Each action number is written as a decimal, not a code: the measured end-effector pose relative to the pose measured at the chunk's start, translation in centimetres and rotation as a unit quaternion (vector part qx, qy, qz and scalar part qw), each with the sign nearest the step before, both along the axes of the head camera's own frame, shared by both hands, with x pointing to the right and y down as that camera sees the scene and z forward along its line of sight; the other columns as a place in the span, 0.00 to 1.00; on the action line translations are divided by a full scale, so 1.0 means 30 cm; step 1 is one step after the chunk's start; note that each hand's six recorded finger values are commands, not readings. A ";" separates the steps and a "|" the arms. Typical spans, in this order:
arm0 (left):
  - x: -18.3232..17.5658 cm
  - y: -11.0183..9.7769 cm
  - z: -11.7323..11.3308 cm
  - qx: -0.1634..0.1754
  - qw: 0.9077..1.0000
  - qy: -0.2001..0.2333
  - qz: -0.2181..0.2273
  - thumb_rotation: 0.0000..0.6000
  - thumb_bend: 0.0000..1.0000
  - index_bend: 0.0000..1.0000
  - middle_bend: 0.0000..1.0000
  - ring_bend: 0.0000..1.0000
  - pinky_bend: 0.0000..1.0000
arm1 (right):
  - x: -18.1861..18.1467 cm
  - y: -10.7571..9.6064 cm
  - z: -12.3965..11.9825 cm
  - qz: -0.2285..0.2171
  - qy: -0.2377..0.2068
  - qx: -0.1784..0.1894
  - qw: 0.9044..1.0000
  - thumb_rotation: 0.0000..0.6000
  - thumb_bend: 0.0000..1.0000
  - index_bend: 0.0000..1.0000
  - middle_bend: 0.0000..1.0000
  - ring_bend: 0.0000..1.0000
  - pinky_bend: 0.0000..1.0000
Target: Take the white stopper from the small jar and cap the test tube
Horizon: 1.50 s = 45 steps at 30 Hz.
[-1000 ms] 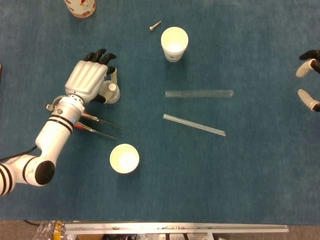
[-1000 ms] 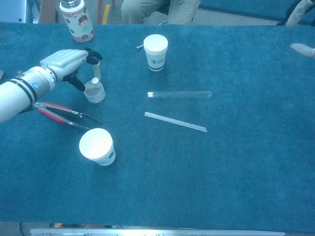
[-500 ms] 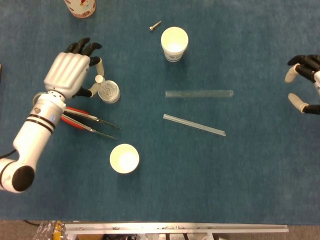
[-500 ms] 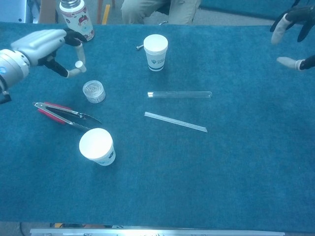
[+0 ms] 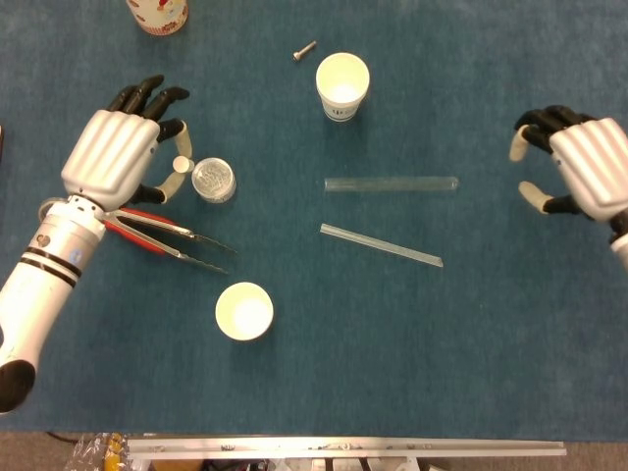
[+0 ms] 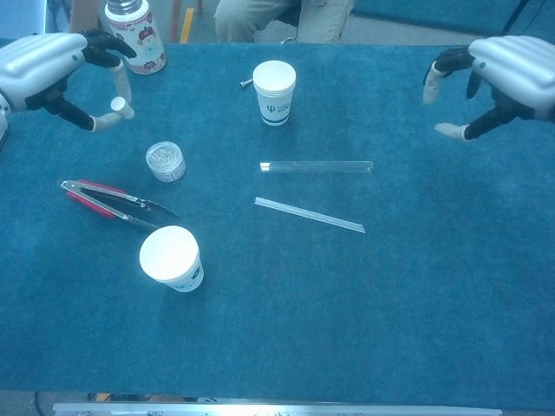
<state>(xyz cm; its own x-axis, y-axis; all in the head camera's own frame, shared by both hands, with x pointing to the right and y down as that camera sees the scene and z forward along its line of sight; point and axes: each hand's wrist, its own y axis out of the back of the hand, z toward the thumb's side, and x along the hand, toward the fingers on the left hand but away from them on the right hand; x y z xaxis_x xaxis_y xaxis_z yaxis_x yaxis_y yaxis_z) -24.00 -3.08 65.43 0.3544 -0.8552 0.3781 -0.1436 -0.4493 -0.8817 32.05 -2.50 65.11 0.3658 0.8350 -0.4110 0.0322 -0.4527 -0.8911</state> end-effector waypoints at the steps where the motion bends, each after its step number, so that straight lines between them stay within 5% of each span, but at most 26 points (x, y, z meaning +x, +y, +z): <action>1: -0.002 0.001 -0.004 0.001 1.000 0.000 0.000 1.00 0.36 0.55 0.15 0.00 0.02 | -0.008 -0.004 0.009 0.000 0.000 -0.001 1.000 1.00 0.23 0.46 0.31 0.25 0.43; 22: -0.013 0.028 -0.056 0.016 1.000 0.004 0.015 1.00 0.36 0.56 0.15 0.00 0.02 | -0.240 -0.026 0.189 -0.025 0.011 -0.052 0.998 1.00 0.23 0.46 0.31 0.22 0.43; 45: -0.039 0.076 -0.097 0.021 0.999 0.016 0.023 1.00 0.36 0.56 0.14 0.00 0.02 | -0.476 -0.011 0.366 -0.017 0.048 -0.063 0.997 1.00 0.23 0.46 0.31 0.22 0.43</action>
